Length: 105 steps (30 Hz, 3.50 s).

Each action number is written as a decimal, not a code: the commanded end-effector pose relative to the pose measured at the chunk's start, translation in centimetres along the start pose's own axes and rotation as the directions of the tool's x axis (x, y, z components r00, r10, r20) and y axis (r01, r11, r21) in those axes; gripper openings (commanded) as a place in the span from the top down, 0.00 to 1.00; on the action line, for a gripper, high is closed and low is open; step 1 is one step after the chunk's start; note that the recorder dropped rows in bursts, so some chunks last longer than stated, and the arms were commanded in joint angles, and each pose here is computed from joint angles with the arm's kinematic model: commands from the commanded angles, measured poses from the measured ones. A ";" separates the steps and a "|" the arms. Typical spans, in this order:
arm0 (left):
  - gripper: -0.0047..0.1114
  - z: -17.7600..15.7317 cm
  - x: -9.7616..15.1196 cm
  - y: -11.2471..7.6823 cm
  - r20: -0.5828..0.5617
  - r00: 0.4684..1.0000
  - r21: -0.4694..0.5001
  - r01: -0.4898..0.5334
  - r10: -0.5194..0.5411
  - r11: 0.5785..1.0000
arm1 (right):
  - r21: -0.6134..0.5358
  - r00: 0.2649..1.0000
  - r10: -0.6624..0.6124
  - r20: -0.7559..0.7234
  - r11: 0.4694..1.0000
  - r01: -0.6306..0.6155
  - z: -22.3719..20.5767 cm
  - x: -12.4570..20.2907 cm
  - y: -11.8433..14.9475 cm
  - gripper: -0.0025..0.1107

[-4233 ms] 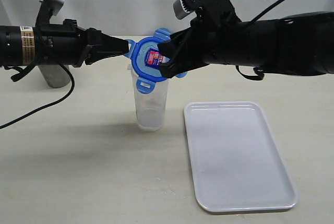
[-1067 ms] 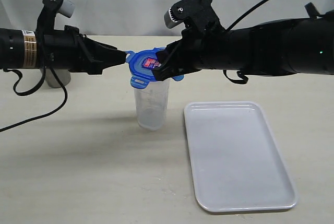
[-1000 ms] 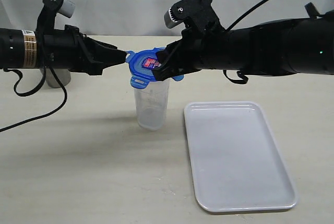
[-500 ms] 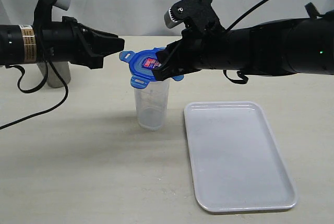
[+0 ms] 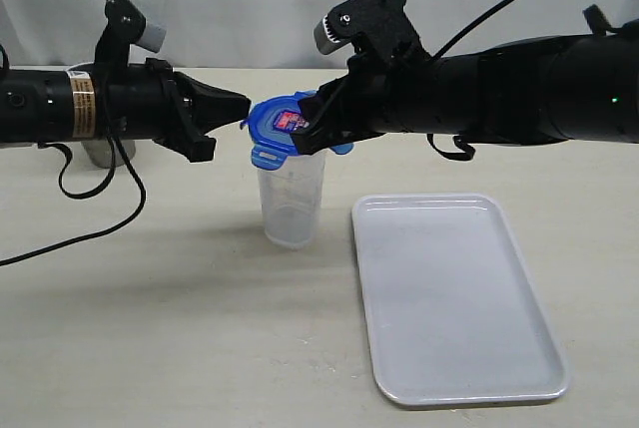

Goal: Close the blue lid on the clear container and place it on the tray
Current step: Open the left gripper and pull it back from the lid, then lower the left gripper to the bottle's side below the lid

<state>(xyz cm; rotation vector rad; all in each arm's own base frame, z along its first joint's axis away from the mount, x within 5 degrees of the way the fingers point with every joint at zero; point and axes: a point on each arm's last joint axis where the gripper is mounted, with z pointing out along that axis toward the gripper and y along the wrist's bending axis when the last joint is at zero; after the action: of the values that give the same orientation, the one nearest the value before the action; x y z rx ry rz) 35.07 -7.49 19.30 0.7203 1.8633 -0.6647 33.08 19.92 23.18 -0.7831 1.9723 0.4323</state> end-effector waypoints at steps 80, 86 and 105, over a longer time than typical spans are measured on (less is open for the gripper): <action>0.25 1.4 4.4 -0.4 -0.231 0.904 0.172 -0.327 0.361 0.929 | -0.044 0.983 -0.158 -0.091 0.987 0.155 0.6 0.3 2.7 0.71; 0.23 3.5 6.2 0.2 -0.086 0.948 0.153 -0.291 0.306 0.944 | -0.043 0.983 -0.157 -0.091 0.987 0.153 0.6 0.3 2.7 0.71; 0.23 5.7 8.2 0.1 0.165 0.949 0.133 -0.293 0.270 0.947 | -0.054 0.985 -0.148 -0.093 0.988 0.144 0.6 0.3 2.8 0.71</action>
<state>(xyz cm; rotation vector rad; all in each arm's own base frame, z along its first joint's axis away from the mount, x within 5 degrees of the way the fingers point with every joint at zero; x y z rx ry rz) 35.88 -9.43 9.74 1.0050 1.5803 -0.6507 31.50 22.08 23.53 -0.9542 1.9639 0.3601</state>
